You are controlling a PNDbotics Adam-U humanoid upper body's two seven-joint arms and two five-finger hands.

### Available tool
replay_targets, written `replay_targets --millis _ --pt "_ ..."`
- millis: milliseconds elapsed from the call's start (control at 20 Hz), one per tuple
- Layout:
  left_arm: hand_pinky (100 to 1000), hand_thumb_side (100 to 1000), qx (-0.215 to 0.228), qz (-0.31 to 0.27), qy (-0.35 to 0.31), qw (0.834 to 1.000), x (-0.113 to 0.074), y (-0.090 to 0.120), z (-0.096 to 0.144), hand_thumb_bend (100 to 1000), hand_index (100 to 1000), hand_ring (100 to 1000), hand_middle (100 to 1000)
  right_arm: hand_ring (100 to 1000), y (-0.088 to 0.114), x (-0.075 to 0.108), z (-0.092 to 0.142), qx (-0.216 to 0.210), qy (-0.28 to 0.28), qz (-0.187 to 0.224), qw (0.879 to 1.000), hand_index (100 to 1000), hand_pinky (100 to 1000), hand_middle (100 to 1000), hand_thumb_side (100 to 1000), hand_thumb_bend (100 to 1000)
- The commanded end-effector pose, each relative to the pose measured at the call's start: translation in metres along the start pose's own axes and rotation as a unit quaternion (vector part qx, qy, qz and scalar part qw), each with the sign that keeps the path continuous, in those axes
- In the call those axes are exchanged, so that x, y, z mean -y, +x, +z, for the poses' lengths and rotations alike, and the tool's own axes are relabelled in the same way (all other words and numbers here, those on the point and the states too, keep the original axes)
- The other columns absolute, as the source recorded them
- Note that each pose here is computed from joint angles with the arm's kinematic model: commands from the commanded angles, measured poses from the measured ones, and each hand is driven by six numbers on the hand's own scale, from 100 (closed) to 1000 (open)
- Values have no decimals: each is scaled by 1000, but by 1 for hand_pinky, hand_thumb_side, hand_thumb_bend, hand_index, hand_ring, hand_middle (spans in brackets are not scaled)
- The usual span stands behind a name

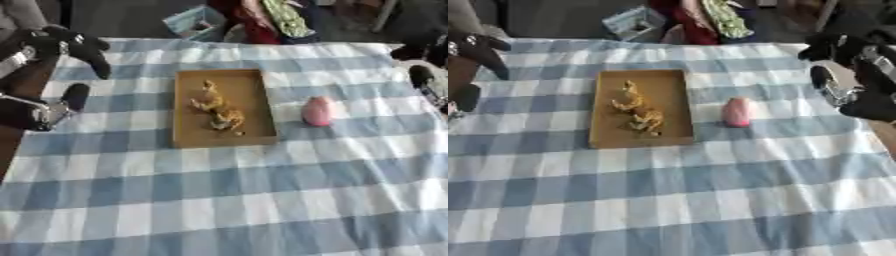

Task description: Pick up objects on the table and place them in the box.

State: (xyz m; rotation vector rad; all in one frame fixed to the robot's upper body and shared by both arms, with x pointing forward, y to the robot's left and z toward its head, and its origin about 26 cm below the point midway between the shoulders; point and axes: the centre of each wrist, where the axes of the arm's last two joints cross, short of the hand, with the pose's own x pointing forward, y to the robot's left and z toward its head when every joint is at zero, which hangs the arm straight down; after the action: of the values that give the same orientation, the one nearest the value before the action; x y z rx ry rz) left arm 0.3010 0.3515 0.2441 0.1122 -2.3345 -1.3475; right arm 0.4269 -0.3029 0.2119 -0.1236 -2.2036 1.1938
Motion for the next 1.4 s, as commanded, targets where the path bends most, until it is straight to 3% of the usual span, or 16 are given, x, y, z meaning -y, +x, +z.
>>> replay_targets --millis 50,450,650,800,1000,1200,1400 --pt "878 512 8 22 29 999 -4 19 1 100 745 572 573 830 -4 21 -1 -9 26 44 999 889 834 726 407 100" --pt "890 609 -22 73 80 994 19 17 30 100 742 567 570 850 -30 22 -10 -38 80 87 992 902 835 757 342 100" --pt "892 627 -32 84 93 992 28 15 37 100 741 564 568 851 -42 17 -11 -59 93 103 989 904 833 762 239 100" --pt "895 654 -38 92 98 990 34 14 40 100 741 563 566 853 -50 12 -12 -73 104 115 985 907 833 769 232 100" --pt "898 683 -54 95 99 989 40 14 45 100 739 560 564 860 -59 4 -10 -95 123 132 979 910 836 780 319 100" --pt "898 689 -61 92 101 989 44 13 48 100 740 560 564 878 -69 -4 -4 -122 154 144 970 919 845 801 490 100" --pt "900 694 -67 89 103 988 46 13 51 100 740 560 563 882 -75 -7 2 -144 180 156 961 920 847 808 573 100"
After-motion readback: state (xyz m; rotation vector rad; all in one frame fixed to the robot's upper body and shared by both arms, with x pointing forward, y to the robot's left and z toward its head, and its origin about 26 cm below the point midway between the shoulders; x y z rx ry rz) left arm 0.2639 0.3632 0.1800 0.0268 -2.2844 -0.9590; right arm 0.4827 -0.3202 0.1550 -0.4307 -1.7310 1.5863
